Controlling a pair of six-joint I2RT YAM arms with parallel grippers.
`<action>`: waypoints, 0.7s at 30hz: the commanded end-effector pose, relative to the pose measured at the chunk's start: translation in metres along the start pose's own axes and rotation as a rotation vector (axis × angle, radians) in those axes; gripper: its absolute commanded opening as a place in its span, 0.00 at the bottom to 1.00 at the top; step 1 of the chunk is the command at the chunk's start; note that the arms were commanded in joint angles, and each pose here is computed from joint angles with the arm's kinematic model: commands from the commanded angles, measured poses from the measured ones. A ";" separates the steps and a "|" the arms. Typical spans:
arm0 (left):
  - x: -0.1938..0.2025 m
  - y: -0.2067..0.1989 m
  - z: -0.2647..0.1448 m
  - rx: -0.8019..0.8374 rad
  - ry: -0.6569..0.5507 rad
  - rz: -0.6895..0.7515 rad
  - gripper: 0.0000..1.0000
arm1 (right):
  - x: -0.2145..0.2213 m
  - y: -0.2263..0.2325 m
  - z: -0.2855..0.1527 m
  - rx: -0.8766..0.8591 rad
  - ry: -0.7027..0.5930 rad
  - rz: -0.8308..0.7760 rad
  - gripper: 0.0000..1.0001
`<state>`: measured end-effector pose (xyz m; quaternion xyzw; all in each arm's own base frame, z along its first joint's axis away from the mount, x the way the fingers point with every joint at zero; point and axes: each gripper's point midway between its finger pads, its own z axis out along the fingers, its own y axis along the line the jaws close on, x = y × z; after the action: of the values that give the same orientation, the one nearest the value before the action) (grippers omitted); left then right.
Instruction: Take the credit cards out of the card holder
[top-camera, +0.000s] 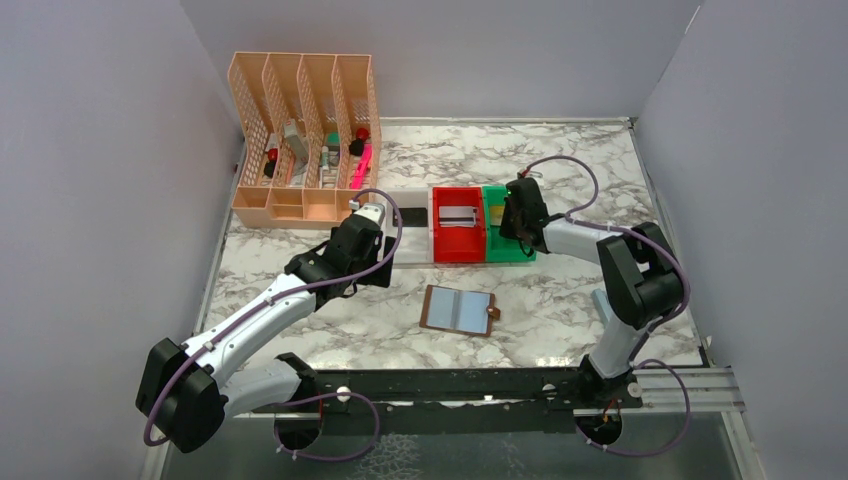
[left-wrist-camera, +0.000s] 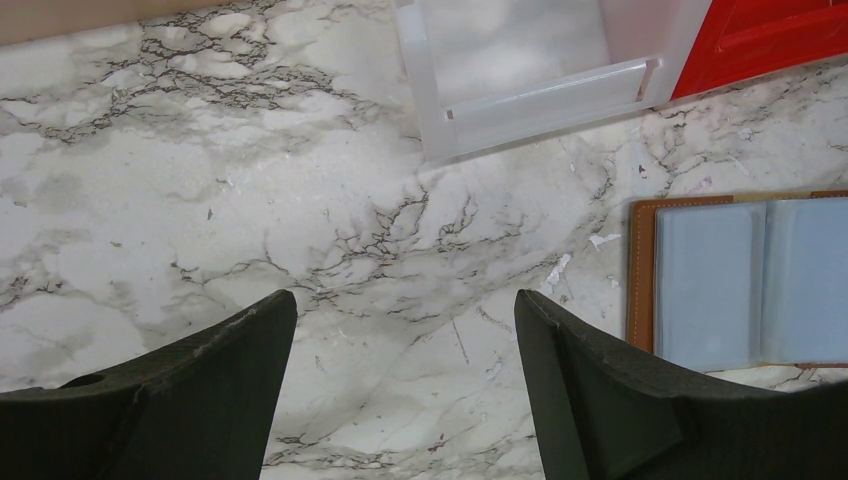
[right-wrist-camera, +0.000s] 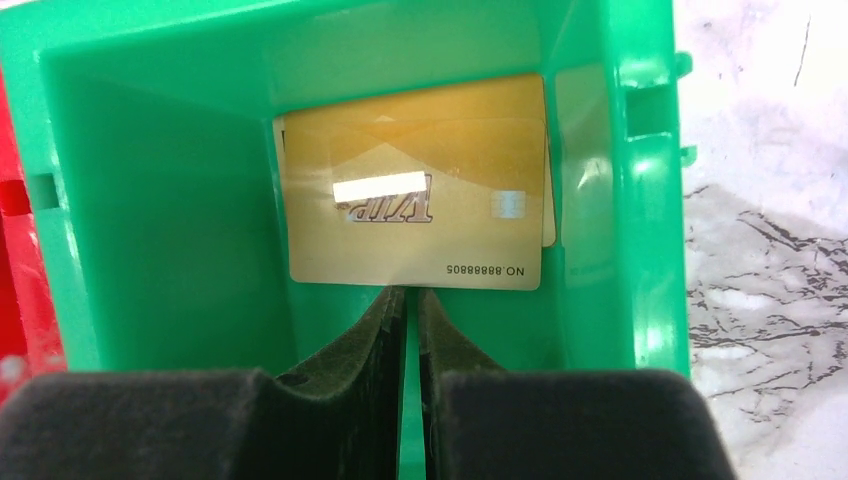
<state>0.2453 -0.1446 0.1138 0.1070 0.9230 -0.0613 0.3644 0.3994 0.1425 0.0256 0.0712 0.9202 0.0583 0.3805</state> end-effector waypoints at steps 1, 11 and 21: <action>0.002 0.002 0.001 -0.004 0.007 0.003 0.83 | 0.004 -0.003 0.008 0.018 0.010 0.013 0.15; 0.002 0.002 0.001 -0.005 0.008 0.002 0.83 | -0.006 -0.005 0.019 0.043 -0.047 0.009 0.15; 0.002 0.002 0.002 -0.003 0.011 0.003 0.83 | -0.021 0.006 -0.008 -0.031 -0.073 0.004 0.21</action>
<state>0.2454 -0.1444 0.1135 0.1069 0.9232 -0.0608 0.3640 0.4147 0.1446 0.0289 0.0761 0.9079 0.0603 0.4077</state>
